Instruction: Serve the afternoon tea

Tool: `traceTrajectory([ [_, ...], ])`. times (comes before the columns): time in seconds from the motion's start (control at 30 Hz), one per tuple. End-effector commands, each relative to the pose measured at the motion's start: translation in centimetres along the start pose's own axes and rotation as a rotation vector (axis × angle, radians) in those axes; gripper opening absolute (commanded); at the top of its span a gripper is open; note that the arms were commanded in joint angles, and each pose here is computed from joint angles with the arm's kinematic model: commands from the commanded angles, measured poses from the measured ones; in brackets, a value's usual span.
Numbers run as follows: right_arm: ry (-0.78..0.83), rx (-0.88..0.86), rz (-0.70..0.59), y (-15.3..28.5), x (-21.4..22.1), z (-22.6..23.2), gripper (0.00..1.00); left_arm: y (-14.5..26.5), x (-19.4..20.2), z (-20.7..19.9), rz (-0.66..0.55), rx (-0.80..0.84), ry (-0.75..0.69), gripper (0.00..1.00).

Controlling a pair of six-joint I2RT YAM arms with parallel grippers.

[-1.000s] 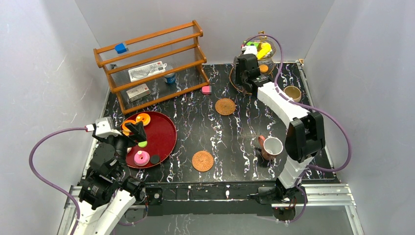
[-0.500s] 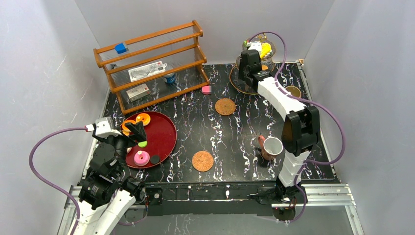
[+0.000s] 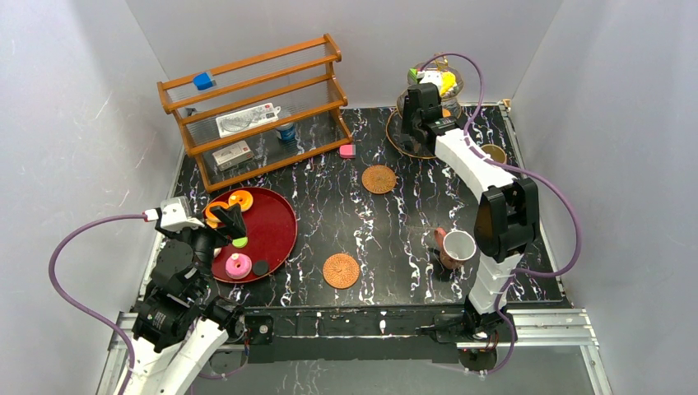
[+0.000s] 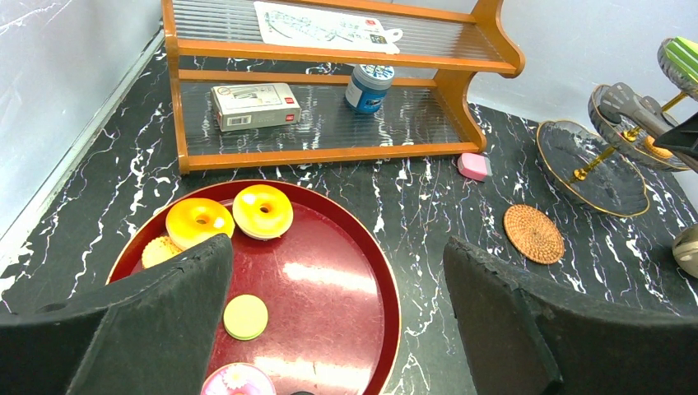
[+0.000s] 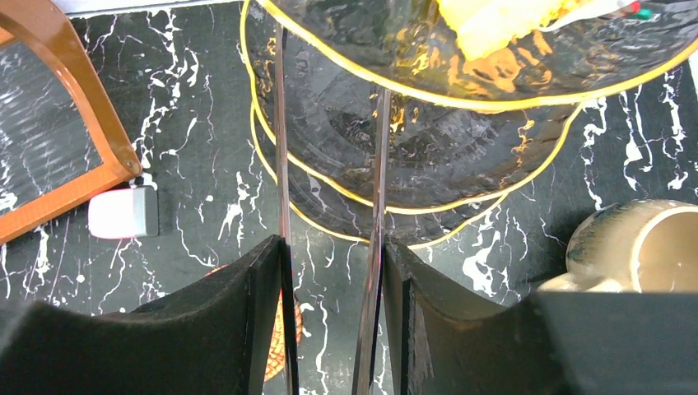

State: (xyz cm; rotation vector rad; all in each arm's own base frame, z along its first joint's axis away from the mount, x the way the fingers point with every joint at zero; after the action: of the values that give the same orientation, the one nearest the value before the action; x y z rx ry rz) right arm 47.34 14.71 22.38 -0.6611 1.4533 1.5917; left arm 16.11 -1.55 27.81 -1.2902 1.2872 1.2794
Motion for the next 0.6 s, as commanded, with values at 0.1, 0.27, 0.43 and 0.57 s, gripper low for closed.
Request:
traceTrajectory([
  [0.1,-0.029,-0.105,-0.082,3.7,-4.1,1.2,0.53,0.1,-0.4,0.2,-0.019,-0.016,0.010,0.96],
  [0.27,-0.008,-0.133,-0.039,4.7,-3.2,1.1,0.52,-0.1,-0.3,0.1,-0.010,-0.014,0.003,0.96],
  [0.43,0.003,-0.213,0.008,6.3,-2.6,1.8,0.51,-0.2,-0.2,0.0,-0.001,-0.008,-0.002,0.96],
  [0.57,0.024,-0.313,0.066,8.2,-1.8,3.2,0.51,-0.2,-0.1,0.0,-0.001,-0.008,0.000,0.96],
])
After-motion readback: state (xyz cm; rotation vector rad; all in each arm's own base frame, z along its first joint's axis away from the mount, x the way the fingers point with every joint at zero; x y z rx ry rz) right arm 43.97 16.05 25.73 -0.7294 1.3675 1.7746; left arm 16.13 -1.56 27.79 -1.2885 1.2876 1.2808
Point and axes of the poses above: each gripper's point midway between its finger pads, its own y axis back along the fingers, its own z axis along the line the jaws close on, x = y × z, the point moved 4 cm from there along y, back along the fingers, and after that the axes turned 11 degrees about -y, right-handed, at the moved point
